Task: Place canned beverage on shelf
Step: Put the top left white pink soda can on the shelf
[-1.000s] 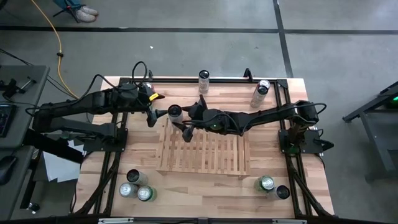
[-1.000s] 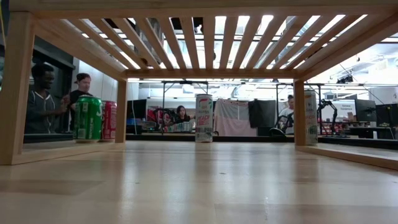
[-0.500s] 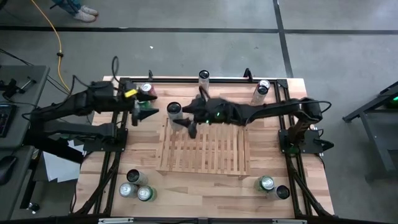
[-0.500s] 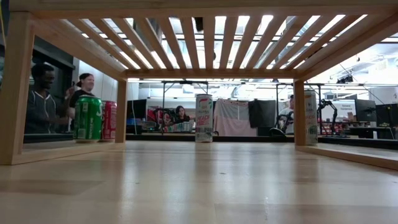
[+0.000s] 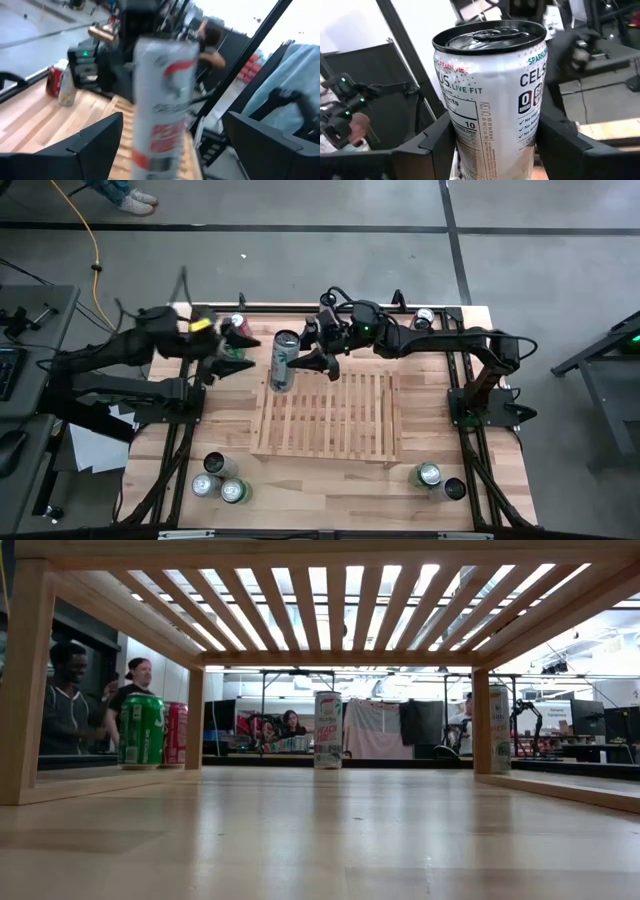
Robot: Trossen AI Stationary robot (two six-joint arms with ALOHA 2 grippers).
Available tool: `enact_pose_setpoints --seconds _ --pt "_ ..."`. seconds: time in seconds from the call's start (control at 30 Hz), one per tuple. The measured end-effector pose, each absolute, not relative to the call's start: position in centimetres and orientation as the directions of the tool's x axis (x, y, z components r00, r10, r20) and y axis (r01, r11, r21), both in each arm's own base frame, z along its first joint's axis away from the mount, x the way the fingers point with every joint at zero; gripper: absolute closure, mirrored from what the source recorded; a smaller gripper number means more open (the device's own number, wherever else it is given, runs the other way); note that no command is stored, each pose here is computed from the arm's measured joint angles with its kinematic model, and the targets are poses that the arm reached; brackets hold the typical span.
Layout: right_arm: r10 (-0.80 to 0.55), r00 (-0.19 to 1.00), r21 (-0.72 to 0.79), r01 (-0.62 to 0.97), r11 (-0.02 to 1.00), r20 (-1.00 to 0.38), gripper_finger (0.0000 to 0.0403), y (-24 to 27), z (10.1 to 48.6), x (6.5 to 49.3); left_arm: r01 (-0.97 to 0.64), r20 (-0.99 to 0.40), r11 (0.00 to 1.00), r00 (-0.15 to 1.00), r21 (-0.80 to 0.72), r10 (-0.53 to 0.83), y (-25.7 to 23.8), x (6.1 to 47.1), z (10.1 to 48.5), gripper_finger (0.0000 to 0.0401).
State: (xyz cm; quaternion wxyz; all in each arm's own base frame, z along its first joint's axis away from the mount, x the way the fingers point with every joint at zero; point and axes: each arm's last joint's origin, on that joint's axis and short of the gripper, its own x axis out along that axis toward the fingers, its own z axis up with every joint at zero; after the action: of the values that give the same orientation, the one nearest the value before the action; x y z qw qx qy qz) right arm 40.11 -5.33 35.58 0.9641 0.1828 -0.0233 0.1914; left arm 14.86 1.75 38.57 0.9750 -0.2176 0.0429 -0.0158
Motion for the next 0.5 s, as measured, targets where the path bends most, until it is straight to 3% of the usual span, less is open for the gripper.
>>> enact_pose_setpoints --seconds 0.2,0.5 --pt "0.374 0.921 0.352 -0.388 0.852 0.110 0.0187 -5.3 35.5 40.1 0.019 -0.167 0.913 0.981 -0.406 -0.095 1.8 17.3 37.3 0.0058" --pt "0.379 0.914 0.328 -0.407 0.853 0.146 0.0187 -5.2 35.9 40.1 0.036 -0.239 0.847 0.952 -0.531 -0.190 1.8 19.5 35.9 0.0058"
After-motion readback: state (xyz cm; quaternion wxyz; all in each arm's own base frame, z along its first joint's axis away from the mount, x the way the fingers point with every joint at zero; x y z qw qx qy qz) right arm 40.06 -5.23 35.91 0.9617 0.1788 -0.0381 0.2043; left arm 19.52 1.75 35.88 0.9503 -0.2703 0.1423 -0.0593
